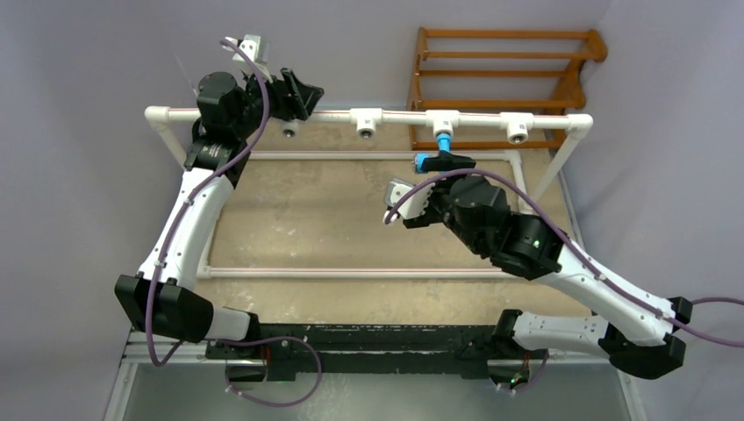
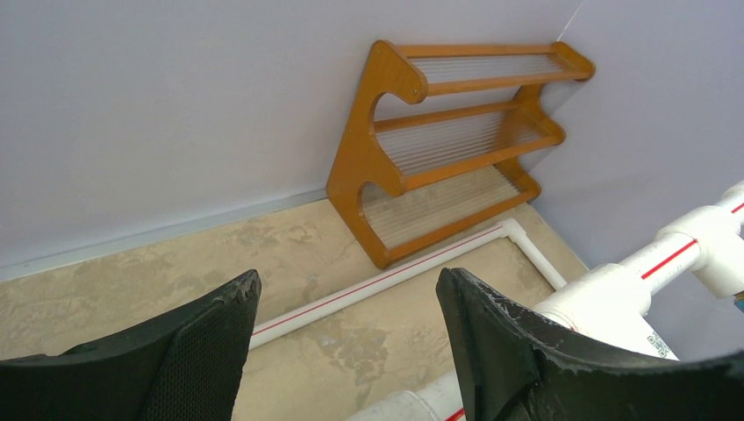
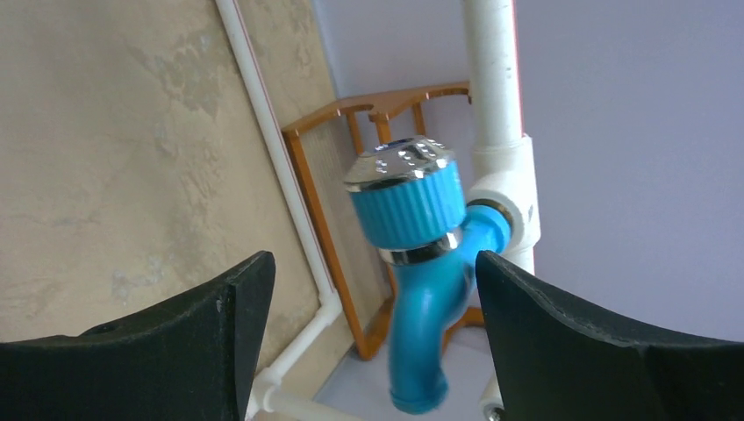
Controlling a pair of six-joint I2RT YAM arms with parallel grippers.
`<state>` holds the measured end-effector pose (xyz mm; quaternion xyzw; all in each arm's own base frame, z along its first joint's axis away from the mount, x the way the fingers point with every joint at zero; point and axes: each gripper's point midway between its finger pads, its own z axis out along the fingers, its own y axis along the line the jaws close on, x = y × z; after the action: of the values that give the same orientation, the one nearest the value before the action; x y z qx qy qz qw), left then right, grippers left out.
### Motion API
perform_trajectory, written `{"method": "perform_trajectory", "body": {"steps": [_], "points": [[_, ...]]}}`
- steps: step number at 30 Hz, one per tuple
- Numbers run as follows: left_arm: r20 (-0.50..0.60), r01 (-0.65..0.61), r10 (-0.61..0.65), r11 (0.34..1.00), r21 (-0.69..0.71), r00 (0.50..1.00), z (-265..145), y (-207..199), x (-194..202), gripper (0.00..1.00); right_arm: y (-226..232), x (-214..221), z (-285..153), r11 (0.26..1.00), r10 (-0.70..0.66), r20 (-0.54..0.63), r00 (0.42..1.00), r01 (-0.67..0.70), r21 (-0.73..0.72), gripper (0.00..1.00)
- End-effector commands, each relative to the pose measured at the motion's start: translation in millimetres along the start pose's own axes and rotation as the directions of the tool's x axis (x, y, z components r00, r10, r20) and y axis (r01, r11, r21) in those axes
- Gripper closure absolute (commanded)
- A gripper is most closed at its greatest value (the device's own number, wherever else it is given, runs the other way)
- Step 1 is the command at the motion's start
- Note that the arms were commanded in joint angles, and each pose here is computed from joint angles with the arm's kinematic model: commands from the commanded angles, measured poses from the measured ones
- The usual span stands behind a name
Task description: Install the water faucets
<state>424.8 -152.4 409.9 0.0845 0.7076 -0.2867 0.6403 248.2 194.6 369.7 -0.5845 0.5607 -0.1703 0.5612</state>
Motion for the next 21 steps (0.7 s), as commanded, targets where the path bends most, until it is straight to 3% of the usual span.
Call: {"method": "perform_trajectory", "body": {"steps": [1,7,13,15,19,21], "points": [[-0.256,0.116,-0.15,0.983,-0.144,0.955,0,42,88,0.27,-23,5,-1,0.982,-0.037,-0.072,0.997,0.049,0.182,0.16],[-0.255,0.114,-0.148,0.983,-0.143,0.956,0,42,88,0.27,-33,14,-7,0.95,-0.035,-0.15,0.988,0.08,0.302,0.29],[-0.255,0.114,-0.148,0.983,-0.142,0.956,-1,42,87,0.27,-29,18,-5,0.937,0.043,-0.157,0.987,0.014,0.35,0.45],[-0.253,0.114,-0.147,0.983,-0.142,0.956,-1,42,87,0.27,-25,20,-3,0.933,0.073,-0.154,0.985,-0.013,0.359,0.56],[-0.254,0.114,-0.148,0.983,-0.142,0.956,-1,42,87,0.27,-26,21,-1,0.891,0.229,-0.125,0.965,-0.156,0.426,1.0],[-0.255,0.115,-0.148,0.983,-0.142,0.956,-1,42,88,0.27,-23,22,1,0.87,0.301,-0.108,0.948,-0.226,0.438,1.0]]}}
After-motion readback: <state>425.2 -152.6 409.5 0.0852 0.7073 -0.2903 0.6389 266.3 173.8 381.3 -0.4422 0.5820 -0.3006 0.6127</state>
